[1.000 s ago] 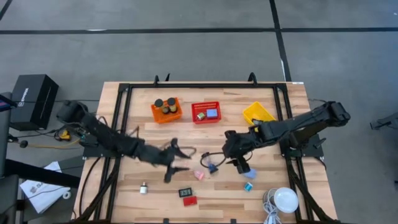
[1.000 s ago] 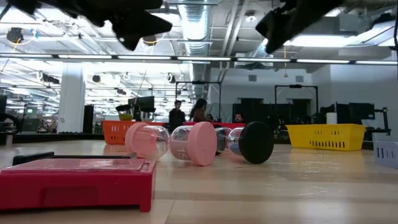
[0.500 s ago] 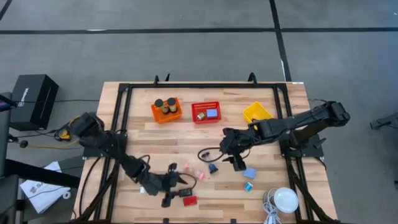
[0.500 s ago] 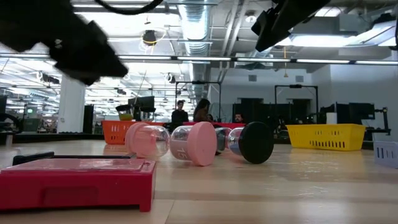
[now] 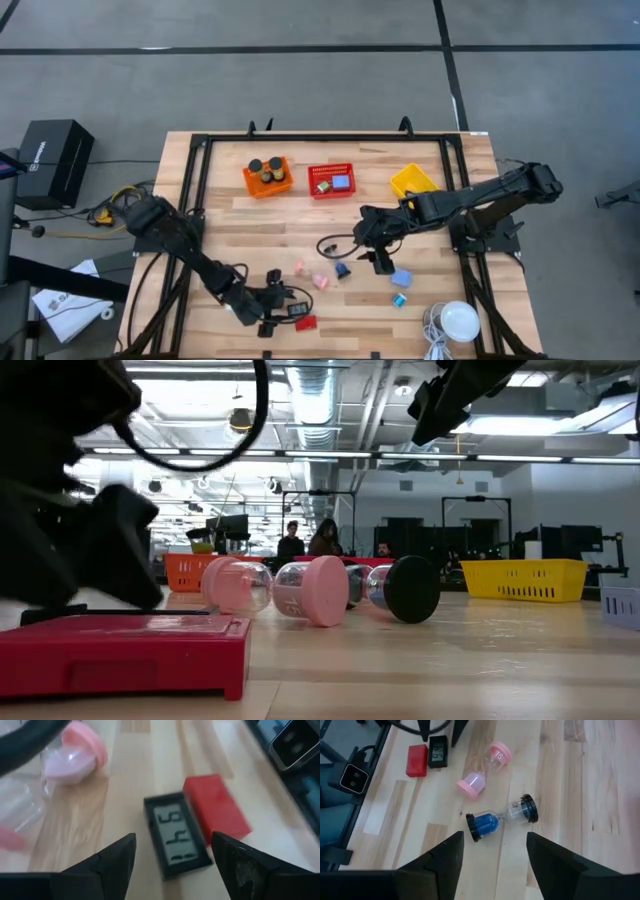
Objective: Pick & Place Office items
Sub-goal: Put the black digital clock into the yellow bin
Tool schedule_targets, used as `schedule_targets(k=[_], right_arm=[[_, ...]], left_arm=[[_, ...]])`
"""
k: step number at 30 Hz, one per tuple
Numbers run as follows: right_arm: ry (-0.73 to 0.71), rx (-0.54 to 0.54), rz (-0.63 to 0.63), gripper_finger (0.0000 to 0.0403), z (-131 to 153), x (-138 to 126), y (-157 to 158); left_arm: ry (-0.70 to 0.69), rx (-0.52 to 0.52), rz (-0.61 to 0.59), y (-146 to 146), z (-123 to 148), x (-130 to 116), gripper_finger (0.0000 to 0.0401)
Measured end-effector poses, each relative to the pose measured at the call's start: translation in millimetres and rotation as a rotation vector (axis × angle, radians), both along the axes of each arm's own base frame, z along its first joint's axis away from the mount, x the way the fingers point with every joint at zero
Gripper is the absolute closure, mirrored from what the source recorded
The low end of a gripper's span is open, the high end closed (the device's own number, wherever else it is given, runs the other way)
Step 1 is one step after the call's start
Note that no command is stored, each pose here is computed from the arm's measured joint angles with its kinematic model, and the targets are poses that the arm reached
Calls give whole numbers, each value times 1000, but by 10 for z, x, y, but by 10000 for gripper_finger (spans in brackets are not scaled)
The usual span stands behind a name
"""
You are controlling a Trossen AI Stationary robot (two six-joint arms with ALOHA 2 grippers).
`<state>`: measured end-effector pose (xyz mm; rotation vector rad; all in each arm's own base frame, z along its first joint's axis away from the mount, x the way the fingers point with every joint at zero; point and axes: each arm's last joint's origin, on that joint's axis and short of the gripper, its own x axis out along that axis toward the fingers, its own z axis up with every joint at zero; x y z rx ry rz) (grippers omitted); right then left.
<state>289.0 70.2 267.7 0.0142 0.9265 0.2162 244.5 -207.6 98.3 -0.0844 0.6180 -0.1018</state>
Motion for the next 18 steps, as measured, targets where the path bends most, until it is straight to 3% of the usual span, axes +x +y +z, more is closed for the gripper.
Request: schedule_targets(k=[10,18], right_arm=[[-1,1,-1,195,0,1,-2],[3,19,-25,194,2,3,-2]], left_arm=[[27,35,-8,-5,-129,-4,150],[32,50,-10,4,-136,-7,223]])
